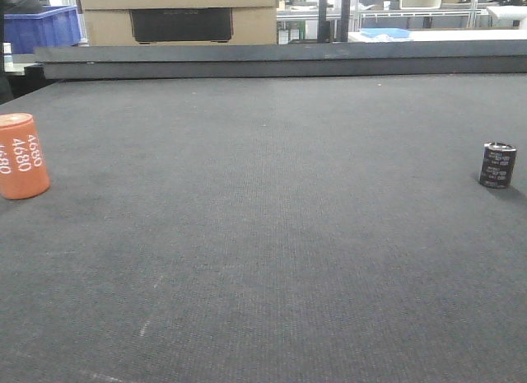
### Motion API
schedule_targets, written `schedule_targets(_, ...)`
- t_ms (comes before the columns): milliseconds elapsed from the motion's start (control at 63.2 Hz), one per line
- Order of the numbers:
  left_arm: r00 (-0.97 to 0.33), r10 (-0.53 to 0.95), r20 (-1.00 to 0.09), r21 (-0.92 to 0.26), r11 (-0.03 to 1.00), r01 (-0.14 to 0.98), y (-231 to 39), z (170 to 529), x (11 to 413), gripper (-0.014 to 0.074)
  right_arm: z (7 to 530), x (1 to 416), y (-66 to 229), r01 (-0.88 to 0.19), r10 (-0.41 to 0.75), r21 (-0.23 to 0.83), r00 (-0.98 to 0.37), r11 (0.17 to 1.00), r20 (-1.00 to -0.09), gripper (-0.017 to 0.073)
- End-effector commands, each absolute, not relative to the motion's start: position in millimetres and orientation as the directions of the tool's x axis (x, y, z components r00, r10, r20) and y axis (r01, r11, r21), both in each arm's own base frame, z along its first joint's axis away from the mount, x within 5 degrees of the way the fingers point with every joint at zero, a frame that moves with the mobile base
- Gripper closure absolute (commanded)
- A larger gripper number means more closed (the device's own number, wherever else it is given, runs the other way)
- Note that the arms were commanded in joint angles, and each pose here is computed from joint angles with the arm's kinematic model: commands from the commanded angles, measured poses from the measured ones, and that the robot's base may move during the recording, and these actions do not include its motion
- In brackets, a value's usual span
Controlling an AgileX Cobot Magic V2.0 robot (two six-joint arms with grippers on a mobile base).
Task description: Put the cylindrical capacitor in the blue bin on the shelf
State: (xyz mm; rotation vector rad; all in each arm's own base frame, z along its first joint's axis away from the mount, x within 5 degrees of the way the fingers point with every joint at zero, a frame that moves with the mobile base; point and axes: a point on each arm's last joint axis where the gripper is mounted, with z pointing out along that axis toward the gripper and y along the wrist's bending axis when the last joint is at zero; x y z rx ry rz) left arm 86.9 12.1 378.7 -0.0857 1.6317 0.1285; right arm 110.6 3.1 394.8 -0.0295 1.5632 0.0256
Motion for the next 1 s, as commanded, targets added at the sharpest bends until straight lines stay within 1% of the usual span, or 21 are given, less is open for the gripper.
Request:
schedule_targets(0,-0.124,0.014,-0.992,0.027,0.994,-0.104,10.1,375.0,99.3,-0.0018,391.3,125.5,3.3,-0.037,-0.002,0.0,-0.038,0.999,-0.999,0.012)
schedule_targets(95,-0.192,0.022,-0.981,0.03,0.999,-0.037,3.3,367.2,114.1,-0.0015,386.3,133.1,3.7,-0.041,0.0,0.004,-0.081,0.999,-0.997,0.0111)
schedule_targets(221,-0.306,0.065,-0.95,0.038,0.995,0.096,-15.0,340.5,138.5,-0.0015,383.1,137.6,5.5,-0.054,0.003,0.009,-0.107,0.998,-0.994,0.0112)
schedule_targets(285,-0.328,0.079,-0.941,0.029,0.987,0.155,-25.2,323.4,149.5,-0.001,383.1,137.5,6.9,-0.064,0.002,0.009,-0.107,0.998,-0.994,0.0113)
schedule_targets(364,-0.314,0.034,-0.949,-0.032,0.979,0.203,-36.6,296.8,162.1,0.0007,383.1,137.5,8.0,-0.072,0.001,0.009,-0.107,0.997,-0.994,0.0113)
schedule_targets(396,-0.307,0.011,-0.952,-0.056,0.977,0.208,-38.6,285.4,165.5,0.0011,383.1,137.4,8.8,-0.078,0.001,0.009,-0.107,0.997,-0.994,0.0113)
schedule_targets(427,-0.264,-0.021,-0.964,-0.08,0.973,0.215,-41.4,274.0,172.6,0.0014,383.1,137.4,8.9,-0.08,0.001,0.009,-0.107,0.997,-0.994,0.0113)
schedule_targets(506,-0.232,-0.058,-0.971,-0.106,0.975,0.196,-40.3,254.9,182.8,0.0014,382.9,137.4,9.3,-0.082,0.0,0.009,-0.109,0.997,-0.994,0.0113)
schedule_targets(633,-0.277,-0.113,-0.954,-0.146,0.984,0.1,-30.3,228.7,205.2,0.0014,382.9,137.4,9.3,-0.082,0.0,0.009,-0.109,0.997,-0.994,0.0113)
schedule_targets(728,-0.264,-0.124,-0.956,-0.145,0.988,0.06,-23.4,214.7,221.2,0.0014,382.9,137.8,9.2,-0.082,0.0,0.009,-0.109,0.997,-0.994,0.0113)
schedule_targets(791,-0.255,-0.116,-0.96,-0.137,0.988,0.067,-24.4,206.9,229.5,0.0014,382.9,137.8,9.2,-0.082,0.0,0.009,-0.109,0.997,-0.994,0.0113)
schedule_targets(981,-0.25,-0.048,-0.967,-0.088,0.984,0.154,-34.0,182.9,243.9,0.0014,381.0,138.6,9.3,-0.081,0.0,0.01,-0.116,0.997,-0.993,0.0113)
